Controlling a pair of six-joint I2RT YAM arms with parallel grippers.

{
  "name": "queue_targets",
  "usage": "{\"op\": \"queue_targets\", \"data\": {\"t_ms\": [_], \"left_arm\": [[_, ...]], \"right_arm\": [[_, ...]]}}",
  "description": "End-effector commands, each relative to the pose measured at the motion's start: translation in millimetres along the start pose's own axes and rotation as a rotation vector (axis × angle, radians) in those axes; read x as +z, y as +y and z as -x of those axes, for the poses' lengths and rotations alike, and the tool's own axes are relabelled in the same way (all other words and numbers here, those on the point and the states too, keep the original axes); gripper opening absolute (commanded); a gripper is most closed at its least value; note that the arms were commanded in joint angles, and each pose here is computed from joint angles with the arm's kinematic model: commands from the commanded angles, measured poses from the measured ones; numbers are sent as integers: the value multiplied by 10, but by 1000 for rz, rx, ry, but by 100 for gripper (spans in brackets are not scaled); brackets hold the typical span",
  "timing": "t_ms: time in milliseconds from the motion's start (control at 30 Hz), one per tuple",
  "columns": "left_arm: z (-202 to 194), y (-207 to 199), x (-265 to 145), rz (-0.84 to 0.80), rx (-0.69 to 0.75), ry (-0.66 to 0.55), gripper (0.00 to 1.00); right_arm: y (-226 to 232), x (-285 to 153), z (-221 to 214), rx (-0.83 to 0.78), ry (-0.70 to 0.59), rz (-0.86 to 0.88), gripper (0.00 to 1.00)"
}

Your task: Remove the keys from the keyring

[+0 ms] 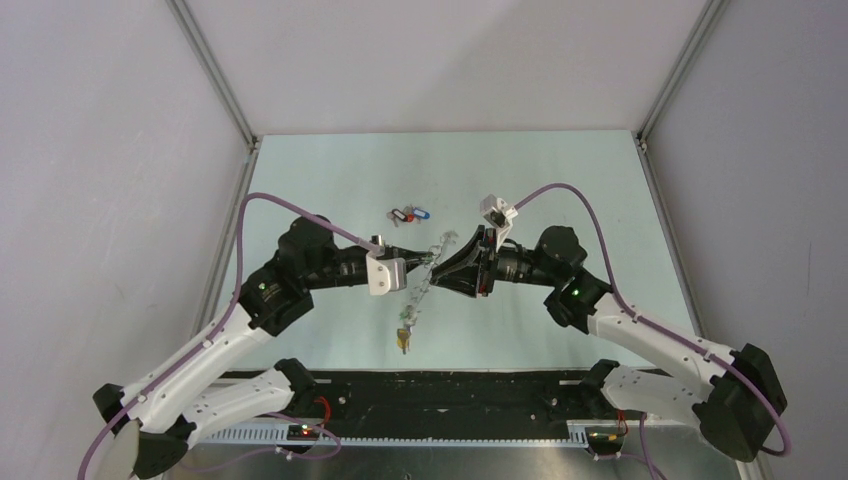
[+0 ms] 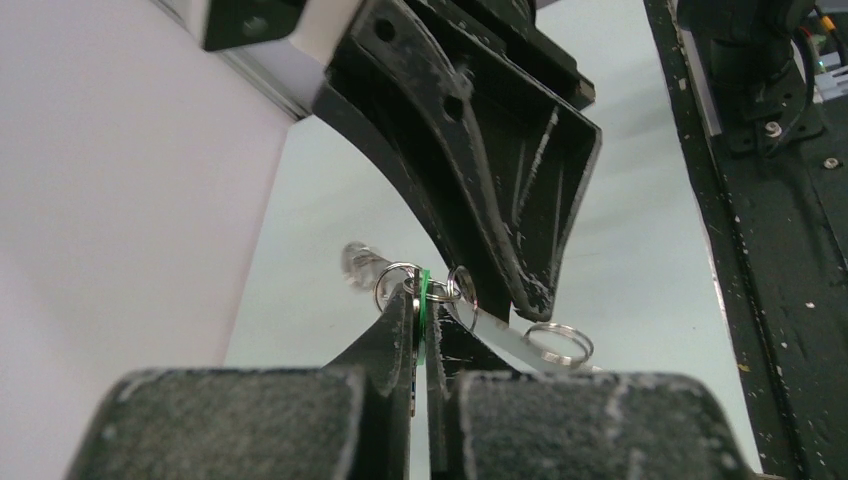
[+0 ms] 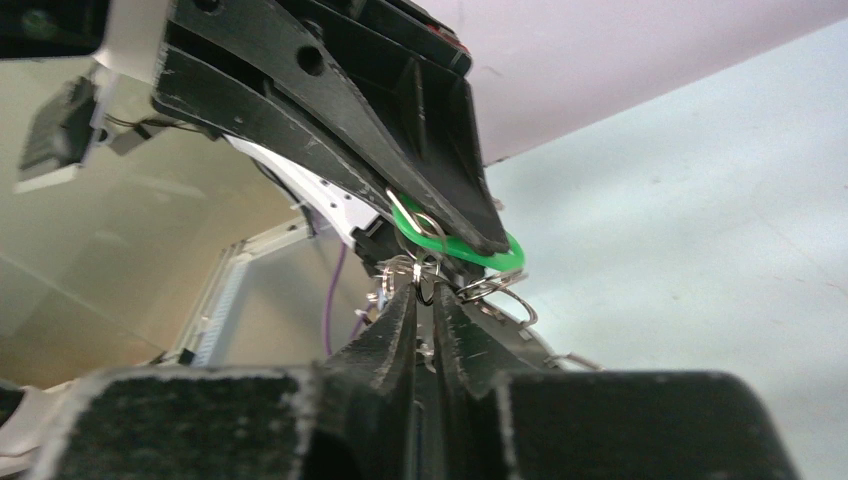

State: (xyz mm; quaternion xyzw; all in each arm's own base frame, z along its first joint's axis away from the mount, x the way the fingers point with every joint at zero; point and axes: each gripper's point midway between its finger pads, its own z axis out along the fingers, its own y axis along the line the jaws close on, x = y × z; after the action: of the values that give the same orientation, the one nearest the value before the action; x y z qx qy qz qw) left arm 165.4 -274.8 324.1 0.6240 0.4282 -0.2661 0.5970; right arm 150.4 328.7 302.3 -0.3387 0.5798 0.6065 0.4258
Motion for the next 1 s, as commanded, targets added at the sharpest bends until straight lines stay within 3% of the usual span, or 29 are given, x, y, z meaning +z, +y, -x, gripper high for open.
{"op": "queue_targets", "data": {"t_ms": [0,267,567,967], "left_arm": [[373,208,-19,64,82,-120,0],[347,217,-18,70,80,-110,0],[288,194,22,54,74,-98,0],[236,160,68,32,68,-91,0]], "right_arm": [[-82,-82,39,-113,6,-80,35],[26,-142,140,-238,-64,-67,40],[159,-268,171,-491,-130,-72,41],[85,-250,351,-592,-193,-130,39]]}}
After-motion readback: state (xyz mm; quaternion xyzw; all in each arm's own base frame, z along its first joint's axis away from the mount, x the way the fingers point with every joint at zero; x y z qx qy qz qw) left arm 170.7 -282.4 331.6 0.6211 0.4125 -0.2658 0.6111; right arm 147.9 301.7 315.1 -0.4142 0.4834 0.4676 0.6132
